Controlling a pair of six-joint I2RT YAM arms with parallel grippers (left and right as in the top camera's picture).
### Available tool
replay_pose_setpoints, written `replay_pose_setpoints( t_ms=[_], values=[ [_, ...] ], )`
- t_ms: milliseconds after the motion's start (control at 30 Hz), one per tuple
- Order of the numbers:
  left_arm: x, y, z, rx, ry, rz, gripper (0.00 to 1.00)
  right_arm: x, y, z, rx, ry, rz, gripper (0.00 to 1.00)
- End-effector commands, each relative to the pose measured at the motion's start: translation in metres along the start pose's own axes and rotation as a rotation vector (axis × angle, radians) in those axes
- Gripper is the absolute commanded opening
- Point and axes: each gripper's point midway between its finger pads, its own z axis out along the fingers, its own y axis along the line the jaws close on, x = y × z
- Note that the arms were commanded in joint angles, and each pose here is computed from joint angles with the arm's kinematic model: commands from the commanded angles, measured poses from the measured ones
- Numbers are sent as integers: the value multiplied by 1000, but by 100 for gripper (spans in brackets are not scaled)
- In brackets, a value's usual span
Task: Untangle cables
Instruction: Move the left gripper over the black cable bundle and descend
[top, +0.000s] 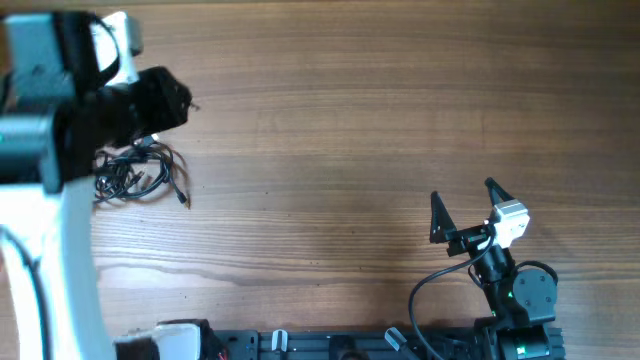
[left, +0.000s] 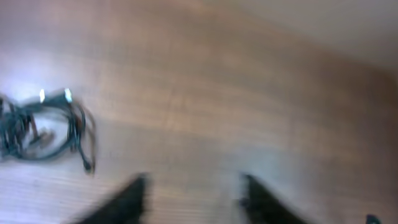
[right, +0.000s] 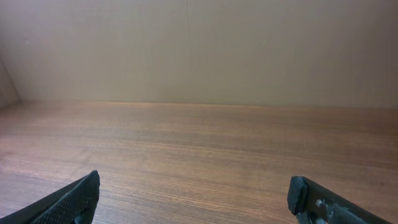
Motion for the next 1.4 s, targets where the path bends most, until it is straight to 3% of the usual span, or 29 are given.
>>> replay_pose_setpoints(
  t_ms=[0,133,333,500,533,567,600,933,1367],
  values=[
    [5,8,44,-32,143,-56,4,0,3,0,-18,-1,-8,100],
    [6,33,80,-155,211,-119,5,0,3,0,-18,-1,-8,100],
    [7,47,109,-218,264,-148,17,0,3,0,-18,-1,-8,100],
    [1,62,119,-303,238,-182,37,0,3,0,-18,-1,-8,99],
    [-1,62,120,-302,235,-183,42,0,3,0,-18,-1,-8,100],
    [-2,62,121,-300,229,-182,64,0,3,0,-18,-1,-8,100],
    [-4,62,123,-297,222,-181,100,0,3,0,-18,-1,-8,100],
    [8,77,163,-316,216,-234,100,0,3,0,-18,-1,-8,100],
    [35,171,206,-507,141,-488,100,0,3,0,-18,-1,-7,100]
  ],
)
